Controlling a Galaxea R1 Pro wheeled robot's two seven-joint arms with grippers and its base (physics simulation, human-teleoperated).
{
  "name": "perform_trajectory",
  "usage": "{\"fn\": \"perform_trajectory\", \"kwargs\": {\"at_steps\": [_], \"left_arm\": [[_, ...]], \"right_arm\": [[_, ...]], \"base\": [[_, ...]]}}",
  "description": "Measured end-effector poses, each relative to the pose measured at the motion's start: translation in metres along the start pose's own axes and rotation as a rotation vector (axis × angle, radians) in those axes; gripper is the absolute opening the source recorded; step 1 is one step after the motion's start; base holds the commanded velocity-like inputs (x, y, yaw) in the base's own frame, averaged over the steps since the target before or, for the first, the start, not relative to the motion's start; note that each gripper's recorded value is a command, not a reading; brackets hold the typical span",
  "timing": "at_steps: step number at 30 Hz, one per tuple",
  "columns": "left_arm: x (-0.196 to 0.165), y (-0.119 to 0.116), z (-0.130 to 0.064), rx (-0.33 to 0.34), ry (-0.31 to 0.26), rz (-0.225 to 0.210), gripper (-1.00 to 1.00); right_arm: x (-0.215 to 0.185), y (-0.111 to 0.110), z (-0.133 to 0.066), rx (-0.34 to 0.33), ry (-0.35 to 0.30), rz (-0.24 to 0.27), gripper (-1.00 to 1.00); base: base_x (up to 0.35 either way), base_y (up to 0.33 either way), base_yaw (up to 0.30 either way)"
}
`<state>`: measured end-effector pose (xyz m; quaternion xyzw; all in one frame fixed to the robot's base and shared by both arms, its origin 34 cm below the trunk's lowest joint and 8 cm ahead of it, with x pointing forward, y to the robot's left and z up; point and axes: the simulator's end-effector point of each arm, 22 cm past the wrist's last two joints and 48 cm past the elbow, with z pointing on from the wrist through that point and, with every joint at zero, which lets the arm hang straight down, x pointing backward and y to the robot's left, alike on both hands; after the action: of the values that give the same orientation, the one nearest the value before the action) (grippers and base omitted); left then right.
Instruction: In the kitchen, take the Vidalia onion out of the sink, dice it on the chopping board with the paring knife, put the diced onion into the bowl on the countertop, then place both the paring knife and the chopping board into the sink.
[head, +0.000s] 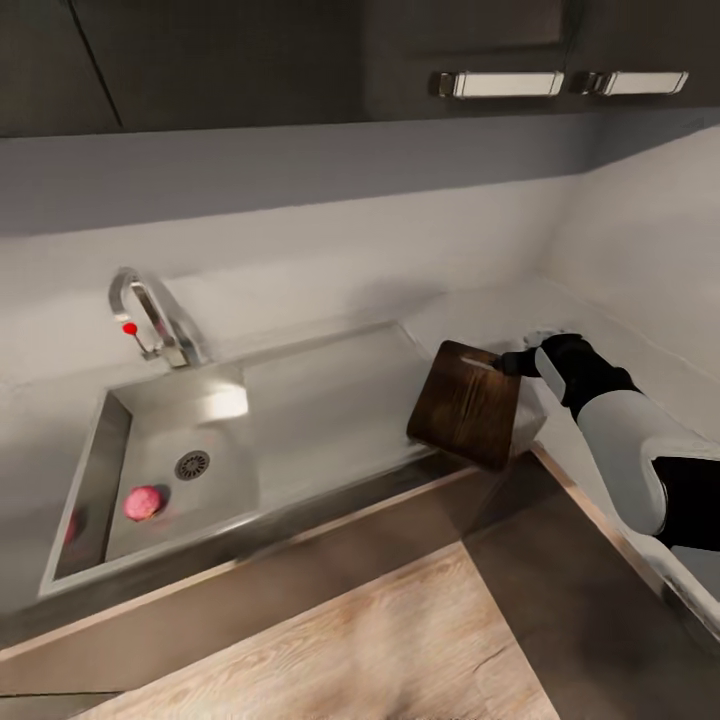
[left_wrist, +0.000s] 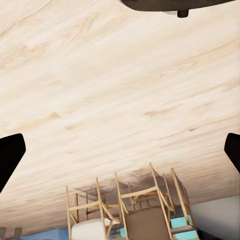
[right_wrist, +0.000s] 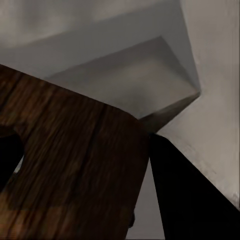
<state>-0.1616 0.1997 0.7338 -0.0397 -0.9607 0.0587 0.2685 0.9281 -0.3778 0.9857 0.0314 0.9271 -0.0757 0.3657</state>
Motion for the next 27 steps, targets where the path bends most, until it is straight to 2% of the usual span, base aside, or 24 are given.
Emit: {"fn": "perform_trajectory", "kwargs": {"at_steps": [8,14,19,23,27], "left_arm": [[-0.003,0.000,0.001,-0.001,-0.009,0.001,1.00],[-0.004,0.002,0.001,-0.003,-0.011,0.001,1.00],[-0.004,0.009,0.001,-0.012,-0.014,0.003,1.00],[-0.005,0.012,0.001,-0.015,-0.016,0.004,1.00],[-0.009,0.013,0.001,-0.017,-0.025,0.004,1.00]], "right_arm": [[0.008,0.002,-0.001,-0.004,0.021,0.000,-1.00],[0.014,0.019,0.000,-0.028,0.034,-0.005,-1.00],[0.024,0.041,0.003,-0.061,0.053,-0.009,-1.00],[0.026,0.047,0.002,-0.065,0.056,-0.017,-1.00],[0.022,0.049,0.001,-0.070,0.032,-0.016,-1.00]], "base": [[-0.195,0.261,0.215],[-0.155,0.276,0.055],[-0.122,0.292,0.219],[-0.082,0.304,0.216],[-0.016,0.308,0.045]]}}
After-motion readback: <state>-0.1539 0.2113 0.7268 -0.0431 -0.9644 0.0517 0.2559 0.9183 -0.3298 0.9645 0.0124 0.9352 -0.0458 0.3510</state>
